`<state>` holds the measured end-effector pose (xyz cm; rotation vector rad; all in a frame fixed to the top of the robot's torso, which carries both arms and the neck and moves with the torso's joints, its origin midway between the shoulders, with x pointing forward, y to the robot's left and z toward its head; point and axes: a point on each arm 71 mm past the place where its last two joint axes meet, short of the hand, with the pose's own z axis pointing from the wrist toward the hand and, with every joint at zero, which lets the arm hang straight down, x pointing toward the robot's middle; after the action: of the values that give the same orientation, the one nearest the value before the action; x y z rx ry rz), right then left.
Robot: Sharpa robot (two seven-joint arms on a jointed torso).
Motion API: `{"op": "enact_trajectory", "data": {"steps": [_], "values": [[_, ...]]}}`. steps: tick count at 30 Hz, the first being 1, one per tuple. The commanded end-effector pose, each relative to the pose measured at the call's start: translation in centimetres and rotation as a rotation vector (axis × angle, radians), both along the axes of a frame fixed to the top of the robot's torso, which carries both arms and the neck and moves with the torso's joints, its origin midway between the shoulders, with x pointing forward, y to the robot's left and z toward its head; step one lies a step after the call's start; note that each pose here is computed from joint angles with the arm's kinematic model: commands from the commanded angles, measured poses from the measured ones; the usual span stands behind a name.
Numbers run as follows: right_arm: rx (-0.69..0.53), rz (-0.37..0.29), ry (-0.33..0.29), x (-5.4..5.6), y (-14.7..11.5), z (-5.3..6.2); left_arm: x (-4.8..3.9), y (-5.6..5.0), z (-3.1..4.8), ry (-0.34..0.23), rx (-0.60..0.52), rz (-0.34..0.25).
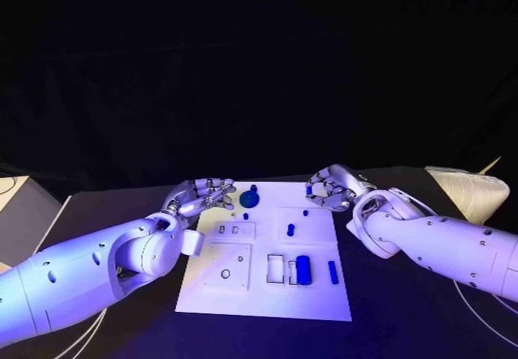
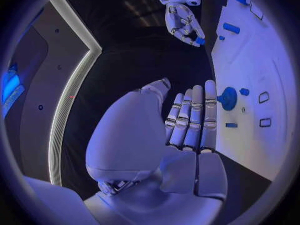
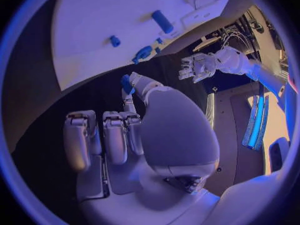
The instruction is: Assemble the parts on the task board
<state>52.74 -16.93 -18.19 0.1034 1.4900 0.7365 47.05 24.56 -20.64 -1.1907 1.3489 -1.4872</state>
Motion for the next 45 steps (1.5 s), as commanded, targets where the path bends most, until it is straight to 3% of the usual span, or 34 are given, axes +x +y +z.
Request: {"op": "enact_trajectory", "data": {"steps": [1,8,20,30,45], "values": [[0.007,-0.042,0.03,-0.6,1.6,0.0,-0.02,-0.3,0.1,-0.007,0.009,-0.005],[-0.003,0.013,0.062,-2.0,6.8,-0.4,0.28,0.3,-0.15,-0.004,0.048,0.036],[-0.068,0.051,0.078,-2.9,11.8,-2.2,0.77,1.6,-0.45,0.011,0.104,0.1],[-0.078,0.057,0.091,-3.2,14.4,-3.8,0.93,1.4,-0.34,0.027,0.127,0.105],[-0.078,0.069,0.097,-3.6,16.0,-5.4,0.94,0.7,-0.13,0.032,0.121,0.08]]}}
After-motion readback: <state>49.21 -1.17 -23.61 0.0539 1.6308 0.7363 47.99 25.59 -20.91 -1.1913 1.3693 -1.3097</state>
